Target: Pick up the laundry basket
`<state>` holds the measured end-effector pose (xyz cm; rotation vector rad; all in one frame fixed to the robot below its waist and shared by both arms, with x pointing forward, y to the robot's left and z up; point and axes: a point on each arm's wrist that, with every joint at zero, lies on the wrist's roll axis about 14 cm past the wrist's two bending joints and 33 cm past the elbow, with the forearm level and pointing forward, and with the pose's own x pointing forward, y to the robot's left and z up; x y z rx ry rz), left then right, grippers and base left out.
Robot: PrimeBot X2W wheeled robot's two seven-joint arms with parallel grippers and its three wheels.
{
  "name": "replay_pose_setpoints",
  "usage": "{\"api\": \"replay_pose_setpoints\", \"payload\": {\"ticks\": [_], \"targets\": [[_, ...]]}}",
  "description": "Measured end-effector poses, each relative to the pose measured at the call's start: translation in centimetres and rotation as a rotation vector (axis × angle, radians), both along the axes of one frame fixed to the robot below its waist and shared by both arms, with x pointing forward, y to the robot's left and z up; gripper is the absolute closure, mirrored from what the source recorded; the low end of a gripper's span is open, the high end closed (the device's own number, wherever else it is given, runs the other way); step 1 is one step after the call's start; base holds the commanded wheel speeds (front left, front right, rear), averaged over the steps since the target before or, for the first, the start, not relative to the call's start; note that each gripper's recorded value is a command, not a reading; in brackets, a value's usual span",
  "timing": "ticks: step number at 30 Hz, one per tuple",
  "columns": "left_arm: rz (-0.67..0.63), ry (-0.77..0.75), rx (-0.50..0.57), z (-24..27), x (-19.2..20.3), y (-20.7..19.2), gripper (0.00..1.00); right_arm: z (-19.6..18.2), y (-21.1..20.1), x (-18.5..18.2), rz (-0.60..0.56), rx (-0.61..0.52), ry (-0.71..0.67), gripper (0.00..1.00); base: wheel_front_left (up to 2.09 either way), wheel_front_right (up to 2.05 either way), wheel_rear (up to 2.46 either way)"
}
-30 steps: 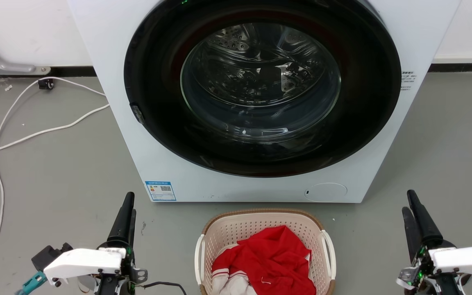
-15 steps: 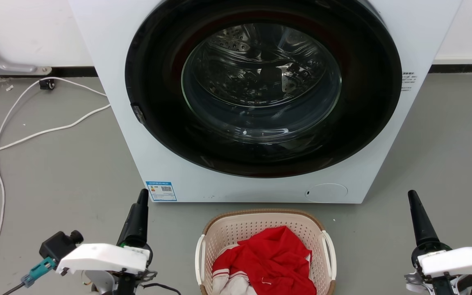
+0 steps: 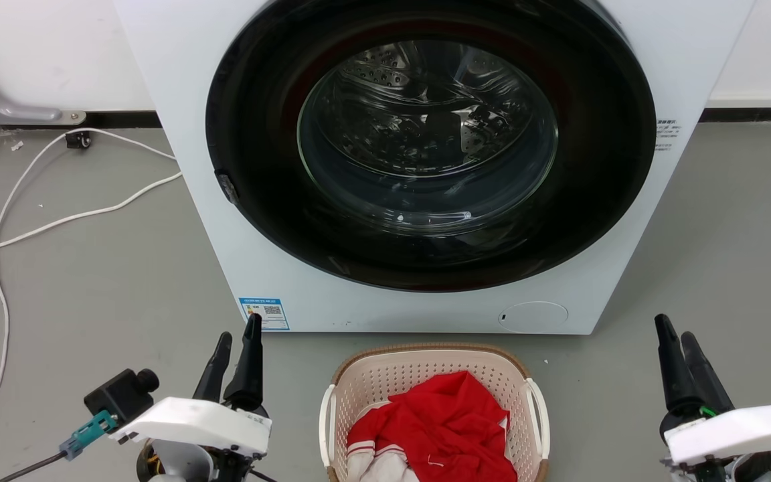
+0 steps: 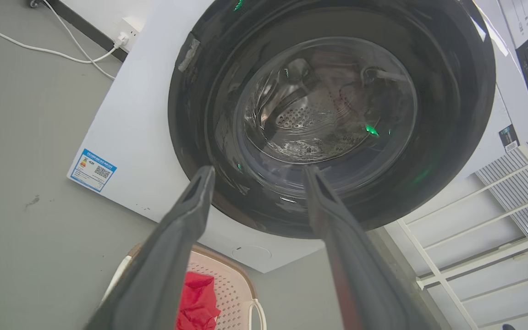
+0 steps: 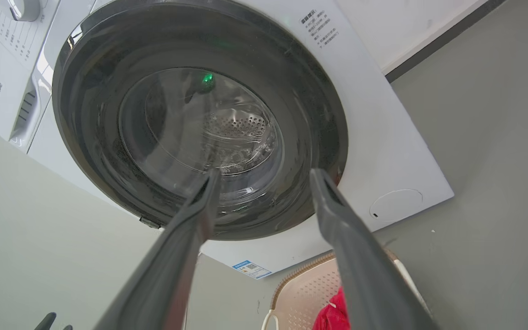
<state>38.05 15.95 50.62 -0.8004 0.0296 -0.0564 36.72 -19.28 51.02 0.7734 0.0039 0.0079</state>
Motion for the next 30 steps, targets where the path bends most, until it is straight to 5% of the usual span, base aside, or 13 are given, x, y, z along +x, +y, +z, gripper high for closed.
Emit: {"api": "replay_pose_setpoints", "payload": {"ticks": [30], "targets": [[-0.009, -0.041, 0.390, -0.2, -0.3, -1.1, 0.00, 1.2, 1.4, -0.6, 0.058, -0.405, -0.027, 0.00, 0.00, 0.00, 0.00]]}}
